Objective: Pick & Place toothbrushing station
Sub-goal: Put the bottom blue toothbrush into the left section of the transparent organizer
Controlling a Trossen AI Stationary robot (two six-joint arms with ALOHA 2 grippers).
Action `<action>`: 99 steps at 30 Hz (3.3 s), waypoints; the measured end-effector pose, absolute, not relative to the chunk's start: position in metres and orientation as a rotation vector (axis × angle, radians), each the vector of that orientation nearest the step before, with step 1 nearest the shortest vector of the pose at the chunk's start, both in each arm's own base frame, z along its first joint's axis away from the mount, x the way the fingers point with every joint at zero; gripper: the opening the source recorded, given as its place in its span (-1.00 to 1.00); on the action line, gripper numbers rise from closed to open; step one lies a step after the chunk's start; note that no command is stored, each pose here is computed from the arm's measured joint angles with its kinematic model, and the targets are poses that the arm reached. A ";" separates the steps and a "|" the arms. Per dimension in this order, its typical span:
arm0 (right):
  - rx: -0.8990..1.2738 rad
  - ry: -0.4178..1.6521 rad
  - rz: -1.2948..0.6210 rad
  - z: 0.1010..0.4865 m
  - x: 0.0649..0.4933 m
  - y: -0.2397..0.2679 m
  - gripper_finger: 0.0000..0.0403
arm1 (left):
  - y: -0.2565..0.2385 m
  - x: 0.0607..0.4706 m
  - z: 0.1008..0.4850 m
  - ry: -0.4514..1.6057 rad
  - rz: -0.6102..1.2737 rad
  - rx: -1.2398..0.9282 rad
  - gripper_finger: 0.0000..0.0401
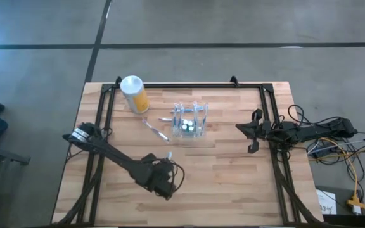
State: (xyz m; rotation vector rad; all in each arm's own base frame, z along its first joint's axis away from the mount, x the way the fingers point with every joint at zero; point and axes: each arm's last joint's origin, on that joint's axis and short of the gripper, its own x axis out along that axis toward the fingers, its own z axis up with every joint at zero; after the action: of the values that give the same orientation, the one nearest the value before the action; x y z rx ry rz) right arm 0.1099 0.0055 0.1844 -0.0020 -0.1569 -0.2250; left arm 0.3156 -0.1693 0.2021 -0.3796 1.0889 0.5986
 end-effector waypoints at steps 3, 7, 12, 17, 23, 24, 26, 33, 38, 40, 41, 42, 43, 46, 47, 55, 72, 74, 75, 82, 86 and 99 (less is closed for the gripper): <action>0.003 -0.157 -0.225 0.184 0.110 0.005 -0.96 | -0.164 0.319 0.202 1.088 0.613 -0.391 -0.58; 0.005 -0.158 -0.224 0.184 0.110 0.005 -0.96 | -0.150 0.326 0.201 1.091 0.640 -0.399 -0.43; 0.005 -0.158 -0.224 0.184 0.110 0.005 -0.96 | -0.129 0.332 0.193 1.154 0.663 -0.442 -0.10; -0.004 -0.157 -0.225 0.184 0.110 0.005 -0.96 | -0.114 0.333 0.179 1.143 0.692 -0.483 0.17; -0.019 -0.155 -0.226 0.184 0.110 0.005 -0.96 | -0.105 0.333 0.161 1.165 0.652 -0.559 0.30; -0.020 -0.155 -0.226 0.184 0.110 0.005 -0.96 | -0.105 0.332 0.159 1.167 0.648 -0.565 0.30; -0.023 -0.154 -0.227 0.184 0.110 0.005 -0.96 | -0.104 0.331 0.155 1.163 0.643 -0.570 0.29; -0.027 -0.163 -0.227 0.185 0.110 0.005 -0.96 | -0.101 0.325 0.144 1.167 0.628 -0.561 0.25; -0.025 -0.168 -0.228 0.186 0.110 0.005 -0.96 | -0.101 0.324 0.143 1.177 0.623 -0.533 0.17; -0.025 -0.170 -0.228 0.186 0.110 0.005 -0.96 | -0.101 0.324 0.143 1.174 0.627 -0.525 0.09; -0.025 -0.170 -0.228 0.186 0.110 0.005 -0.96 | -0.101 0.324 0.143 1.174 0.627 -0.520 0.05; -0.025 -0.170 -0.228 0.186 0.110 0.005 -0.96 | -0.101 0.324 0.143 1.176 0.625 -0.515 0.00; -0.025 -0.170 -0.228 0.186 0.110 0.005 -0.96 | -0.100 0.323 0.143 1.180 0.623 -0.509 -0.05; -0.026 -0.170 -0.228 0.186 0.110 0.005 -0.96 | -0.100 0.323 0.142 1.190 0.617 -0.491 -0.22; -0.029 -0.169 -0.228 0.186 0.110 0.005 -0.96 | -0.100 0.323 0.142 1.194 0.614 -0.486 -0.28; -0.035 -0.168 -0.228 0.186 0.110 0.005 -0.96 | -0.101 0.324 0.144 1.219 0.554 -0.432 -0.83; -0.030 -0.137 -0.227 0.183 0.111 0.006 -0.96 | -0.107 0.283 0.229 0.857 0.493 -0.188 -0.99; -0.017 -0.131 -0.226 0.182 0.111 0.006 -0.96 | -0.107 0.265 0.243 0.767 0.492 -0.187 -0.99; -0.012 -0.129 -0.226 0.182 0.112 0.006 -0.96 | -0.107 0.256 0.247 0.722 0.486 -0.192 -0.99; 0.044 -0.125 -0.222 0.181 0.112 0.006 -0.96 | -0.110 0.197 0.266 0.372 0.341 -0.178 -0.99; 0.024 -0.090 -0.223 0.178 0.113 0.006 -0.96 | -0.105 0.171 0.264 0.223 0.226 -0.111 -0.99; 0.099 -0.103 -0.065 0.179 0.113 0.010 -0.96 | -0.043 0.116 0.247 -0.017 0.201 -0.080 -1.00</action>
State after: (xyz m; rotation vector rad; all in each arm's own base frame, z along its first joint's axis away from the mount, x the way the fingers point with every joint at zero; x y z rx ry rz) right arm 0.1129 0.0101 0.1787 0.0990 -0.1033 -0.0645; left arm 0.1160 -0.0433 0.2467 -0.0804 -0.0171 0.2012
